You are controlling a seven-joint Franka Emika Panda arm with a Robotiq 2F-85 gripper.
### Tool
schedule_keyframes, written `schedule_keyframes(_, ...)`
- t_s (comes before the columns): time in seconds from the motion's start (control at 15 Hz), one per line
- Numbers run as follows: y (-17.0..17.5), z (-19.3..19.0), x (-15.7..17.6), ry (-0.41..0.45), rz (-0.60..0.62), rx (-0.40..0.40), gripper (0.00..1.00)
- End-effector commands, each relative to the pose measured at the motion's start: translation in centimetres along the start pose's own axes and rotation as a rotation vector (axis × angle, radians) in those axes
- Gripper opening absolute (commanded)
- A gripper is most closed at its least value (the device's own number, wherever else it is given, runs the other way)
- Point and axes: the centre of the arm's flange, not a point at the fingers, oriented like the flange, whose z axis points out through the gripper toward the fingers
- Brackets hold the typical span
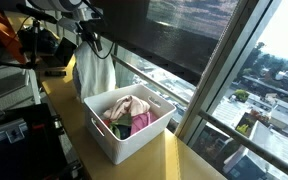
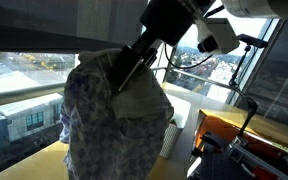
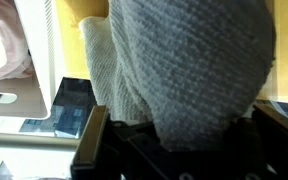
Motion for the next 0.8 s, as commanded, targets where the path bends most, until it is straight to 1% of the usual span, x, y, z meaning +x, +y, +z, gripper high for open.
schedule_keyframes(0.0,-1.5,1.8,2.8,0.041,-0.018,-0.042,0.0)
schedule_keyframes(0.13,-1.2,4.2,2.0,0.022,-0.022,-0.064,0.0)
schedule_keyframes(0.33,-0.7,8.2,0.0,-0.042,-0.008,-0.087,0.0)
schedule_keyframes(0.47,-0.8,10.1,-0.8,-0.075,-0.004,-0.096,0.0)
schedule_keyframes(0.6,-0.6,10.9,-0.6,-0.09,0.003,-0.1,0.0)
schedule_keyframes(0.67,-0.4,10.6,-0.2,-0.089,0.008,-0.101,0.25)
schedule_keyframes(0.73,0.0,9.7,0.4,-0.082,0.011,-0.102,0.26)
